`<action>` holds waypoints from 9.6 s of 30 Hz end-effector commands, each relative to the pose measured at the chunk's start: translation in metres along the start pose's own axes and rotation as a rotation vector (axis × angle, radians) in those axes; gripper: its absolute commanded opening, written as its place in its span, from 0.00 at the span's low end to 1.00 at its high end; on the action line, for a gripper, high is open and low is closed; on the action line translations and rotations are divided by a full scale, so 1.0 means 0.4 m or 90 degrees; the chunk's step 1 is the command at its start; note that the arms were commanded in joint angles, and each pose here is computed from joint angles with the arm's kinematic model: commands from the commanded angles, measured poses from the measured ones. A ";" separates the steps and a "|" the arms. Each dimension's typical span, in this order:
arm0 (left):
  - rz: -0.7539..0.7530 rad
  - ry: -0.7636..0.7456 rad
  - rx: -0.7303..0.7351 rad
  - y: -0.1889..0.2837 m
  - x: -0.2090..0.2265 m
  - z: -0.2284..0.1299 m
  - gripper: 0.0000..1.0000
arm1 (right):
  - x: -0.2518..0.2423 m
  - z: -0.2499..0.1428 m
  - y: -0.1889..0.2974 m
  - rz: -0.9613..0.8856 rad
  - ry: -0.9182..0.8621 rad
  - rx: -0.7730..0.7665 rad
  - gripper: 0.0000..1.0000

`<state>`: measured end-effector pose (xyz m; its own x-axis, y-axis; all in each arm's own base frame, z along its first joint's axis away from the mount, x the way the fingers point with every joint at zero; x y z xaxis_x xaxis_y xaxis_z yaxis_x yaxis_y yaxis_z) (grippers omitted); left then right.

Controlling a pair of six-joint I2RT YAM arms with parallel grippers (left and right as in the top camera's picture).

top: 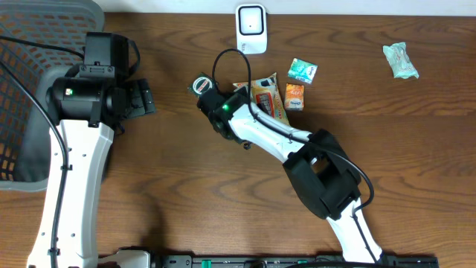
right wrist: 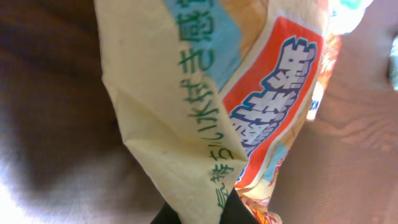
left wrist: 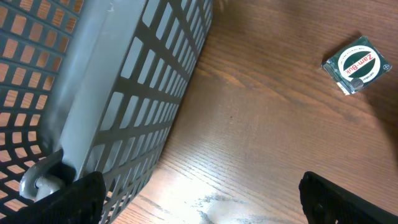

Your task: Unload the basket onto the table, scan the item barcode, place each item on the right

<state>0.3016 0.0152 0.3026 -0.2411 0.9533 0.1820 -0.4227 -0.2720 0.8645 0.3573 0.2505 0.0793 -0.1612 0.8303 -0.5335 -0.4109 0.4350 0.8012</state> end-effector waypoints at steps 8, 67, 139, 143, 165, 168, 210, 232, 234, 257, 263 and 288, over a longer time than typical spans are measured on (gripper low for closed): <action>0.011 0.009 -0.009 0.010 0.012 0.004 0.98 | -0.076 0.102 0.170 0.494 0.008 0.054 0.01; 0.011 0.009 -0.009 0.010 0.012 0.004 0.98 | 0.191 -0.077 0.247 0.308 0.311 -0.169 0.99; 0.011 0.009 -0.009 0.010 0.012 0.004 0.98 | -0.110 -0.053 -0.062 0.774 -0.069 0.169 0.52; 0.011 0.009 -0.009 0.010 0.012 0.004 0.98 | -0.199 -0.027 -0.074 0.671 -0.087 0.162 0.55; 0.011 0.009 -0.009 0.010 0.012 0.004 0.98 | -0.185 -0.029 0.067 0.516 0.036 0.163 0.02; 0.011 0.009 -0.009 0.010 0.012 0.004 0.98 | -0.160 -0.041 0.063 0.469 0.041 0.163 0.01; 0.011 0.009 -0.009 0.010 0.012 0.004 0.98 | -0.058 -0.011 -0.032 0.405 -0.082 0.056 0.01; 0.011 0.009 -0.009 0.010 0.012 0.004 0.98 | -0.176 -0.014 0.134 0.389 0.031 0.159 0.01; 0.011 0.009 -0.009 0.010 0.012 0.004 0.98 | -0.170 -0.051 0.121 0.379 0.047 0.198 0.01; 0.011 0.009 -0.009 0.010 0.012 0.004 0.98 | -0.187 -0.207 0.036 0.280 0.070 0.334 0.01; 0.011 0.009 -0.009 0.010 0.012 0.004 0.98 | -0.231 -0.127 0.060 0.231 0.055 0.254 0.45; 0.011 0.009 -0.009 0.010 0.012 0.004 0.98 | -0.179 -0.166 -0.075 0.759 -0.022 0.215 0.99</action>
<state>0.3016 0.0152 0.3026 -0.2411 0.9533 0.1819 -0.4231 -0.2719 0.8643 0.3339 0.1413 0.0751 -0.2408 0.8460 0.4756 0.1925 -0.4387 0.8778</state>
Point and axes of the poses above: each gripper's point midway between its finger pads, its own y axis back along the fingers, its own x axis along the line the jaws close on, z = x × y, the point moved 6 cm from there along y, back along the fingers, and after that the axes turned 5 degrees about -y, right-handed, at the moved point
